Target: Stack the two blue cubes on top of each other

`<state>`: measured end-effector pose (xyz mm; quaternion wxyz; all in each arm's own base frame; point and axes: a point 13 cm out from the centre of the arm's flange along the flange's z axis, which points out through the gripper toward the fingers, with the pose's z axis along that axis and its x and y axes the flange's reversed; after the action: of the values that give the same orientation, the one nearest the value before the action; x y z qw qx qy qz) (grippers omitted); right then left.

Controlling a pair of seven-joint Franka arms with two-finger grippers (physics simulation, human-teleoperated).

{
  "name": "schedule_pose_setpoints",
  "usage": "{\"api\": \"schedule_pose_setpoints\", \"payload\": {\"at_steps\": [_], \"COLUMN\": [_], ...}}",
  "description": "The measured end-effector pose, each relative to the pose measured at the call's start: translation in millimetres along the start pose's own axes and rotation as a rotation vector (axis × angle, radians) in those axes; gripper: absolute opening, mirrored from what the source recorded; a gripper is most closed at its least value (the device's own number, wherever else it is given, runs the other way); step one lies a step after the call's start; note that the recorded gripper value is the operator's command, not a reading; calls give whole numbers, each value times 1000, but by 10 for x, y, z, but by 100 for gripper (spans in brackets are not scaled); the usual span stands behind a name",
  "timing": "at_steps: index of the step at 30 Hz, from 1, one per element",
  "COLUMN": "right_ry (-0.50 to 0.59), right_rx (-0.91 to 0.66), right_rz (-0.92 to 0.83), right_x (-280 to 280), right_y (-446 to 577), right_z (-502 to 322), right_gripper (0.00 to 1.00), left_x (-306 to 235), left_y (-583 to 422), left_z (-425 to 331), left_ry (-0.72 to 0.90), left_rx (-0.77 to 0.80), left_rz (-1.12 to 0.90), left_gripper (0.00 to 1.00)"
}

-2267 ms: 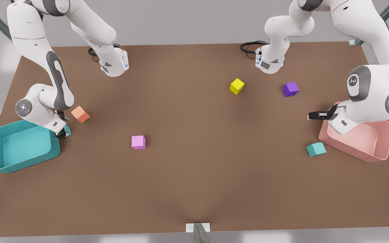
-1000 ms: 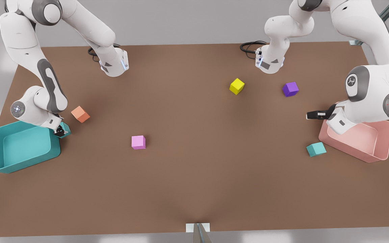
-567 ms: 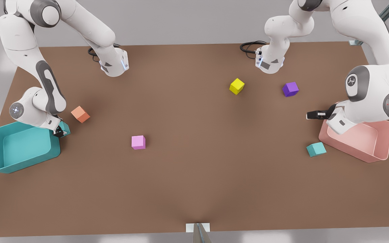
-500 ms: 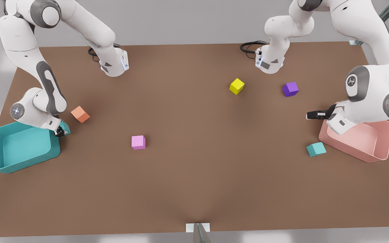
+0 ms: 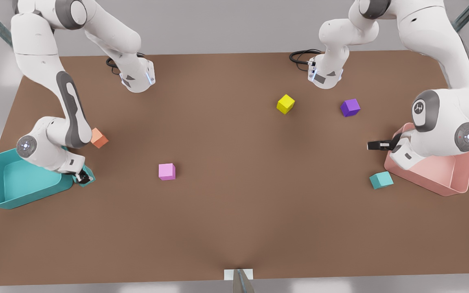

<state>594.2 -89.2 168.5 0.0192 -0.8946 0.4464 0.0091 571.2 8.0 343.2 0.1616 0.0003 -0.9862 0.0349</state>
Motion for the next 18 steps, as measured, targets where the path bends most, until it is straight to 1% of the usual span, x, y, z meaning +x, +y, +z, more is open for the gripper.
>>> {"api": "schedule_pose_setpoints", "payload": {"at_steps": [1, 2, 4, 6, 9, 11, 12, 14, 18], "right_ry": [18, 28, 17, -17, -79, -109, -117, -118, -107], "right_rx": [25, 47, 65, 54, 39, 30, 15, -20, -45], "right_rz": [-59, -125, -236, -298, -294, -231, -187, -76, 160], "right_x": [-188, -508, -1402, -2374, -3685, -4346, -4573, -4779, -4780], "right_y": [-526, -1072, -1966, -2559, -3249, -3512, -3543, -3533, -3522], "right_z": [-286, -537, -830, -854, -537, -263, -93, 308, 955], "right_gripper": [59, 59, 59, 60, 61, 61, 61, 61, 61], "left_x": [-141, -272, -543, -765, -1012, -1171, -1239, -1345, -1342], "left_y": [47, 177, 527, 832, 1112, 1243, 1306, 1378, 1428], "left_z": [127, 256, 516, 747, 1082, 1269, 1345, 1463, 1758], "left_ry": [12, 18, 15, -4, -36, -66, -81, -106, -106], "left_rx": [-4, -9, -17, -18, -21, -25, -27, -30, -30], "left_rz": [-10, -33, -91, -137, -179, -196, -204, -214, -227], "left_gripper": [100, 100, 100, 100, 100, 100, 100, 100, 100]}}
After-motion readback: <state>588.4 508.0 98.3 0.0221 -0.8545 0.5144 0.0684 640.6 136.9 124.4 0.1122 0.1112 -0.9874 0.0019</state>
